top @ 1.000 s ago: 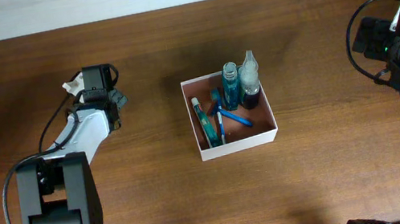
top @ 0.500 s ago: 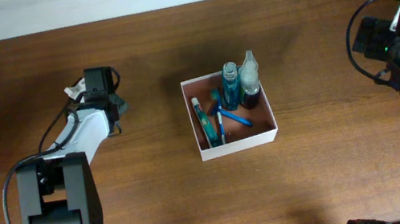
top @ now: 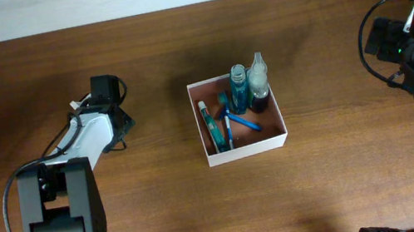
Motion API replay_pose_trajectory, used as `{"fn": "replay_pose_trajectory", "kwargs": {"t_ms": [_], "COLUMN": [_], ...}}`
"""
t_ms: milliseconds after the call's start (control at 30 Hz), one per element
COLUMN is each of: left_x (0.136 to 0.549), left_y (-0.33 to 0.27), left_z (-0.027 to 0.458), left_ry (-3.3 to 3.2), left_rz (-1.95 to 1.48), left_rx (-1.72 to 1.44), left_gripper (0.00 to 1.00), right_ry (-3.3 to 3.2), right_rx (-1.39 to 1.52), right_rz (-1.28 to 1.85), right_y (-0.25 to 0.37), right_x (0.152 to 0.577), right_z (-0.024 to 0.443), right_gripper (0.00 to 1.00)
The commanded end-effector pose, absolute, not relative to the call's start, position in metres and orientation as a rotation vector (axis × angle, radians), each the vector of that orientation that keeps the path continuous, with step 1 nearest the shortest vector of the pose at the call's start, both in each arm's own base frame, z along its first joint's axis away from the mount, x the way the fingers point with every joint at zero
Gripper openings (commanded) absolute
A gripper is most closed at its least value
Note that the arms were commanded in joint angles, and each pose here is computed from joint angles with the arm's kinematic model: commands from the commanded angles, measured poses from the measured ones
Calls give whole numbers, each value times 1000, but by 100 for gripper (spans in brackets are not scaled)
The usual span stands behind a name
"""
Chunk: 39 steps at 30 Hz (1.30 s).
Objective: Pack container
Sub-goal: 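Move the left gripper over the green-wrapped soap bar, then lower the left gripper onto the soap bar and close on it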
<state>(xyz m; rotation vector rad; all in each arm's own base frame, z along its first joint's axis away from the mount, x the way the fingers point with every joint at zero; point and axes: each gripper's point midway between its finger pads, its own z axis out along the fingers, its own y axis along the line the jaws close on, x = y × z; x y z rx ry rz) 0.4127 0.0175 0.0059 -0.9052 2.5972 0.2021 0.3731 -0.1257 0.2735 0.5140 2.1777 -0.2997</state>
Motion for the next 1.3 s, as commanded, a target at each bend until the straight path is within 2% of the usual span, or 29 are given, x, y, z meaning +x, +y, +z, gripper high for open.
{"fn": "replay_pose_trajectory", "kwargs": {"t_ms": [0,100,200,233,333,367,400,500,567,600,733,767,933,1200,1267], "left_x": [423,435,448,446,433,426,420,407,403,400,394,393,397,402,411], "left_y": [18,10,4,7,17,23,28,42,45,50,65,67,54,61,46], "left_z": [20,45,98,116,146,156,161,164,158,147,107,96,53,29,26], "left_ry": [2555,2533,2492,2471,2464,2466,2466,2489,2512,2541,2640,2672,2815,2841,2842], "left_rz": [195,115,73,95,189,248,294,393,405,418,470,473,303,289,157], "left_rx": [-902,-839,-639,-610,-495,-449,-430,-419,-427,-439,-474,-481,-352,-378,-289], "left_gripper": [1,1,1,4,42,50,54,75,77,83,83,80,75,75,75], "right_ry": [2148,2148,2148,2148,2148,2148,2148,2148,2148,2148,2149,2148,2149,2148,2148], "right_rx": [520,520,520,520,520,520,520,520,520,520,520,520,520,520,520], "right_rz": [-300,-300,-300,-300,-300,-300,-300,-300,-300,-300,-300,-300,-300,-300,-300], "right_y": [-128,-128,-128,-128,-128,-128,-128,-128,-128,-128,-128,-128,-128,-128,-128], "right_x": [373,373,373,373,373,373,373,373,373,373,373,373,373,373,373], "right_z": [284,284,284,284,284,284,284,284,284,284,284,284,284,284,284], "right_gripper": [99,99,99,98,99,99,99,99,99,99,99,99,99,99,99]}}
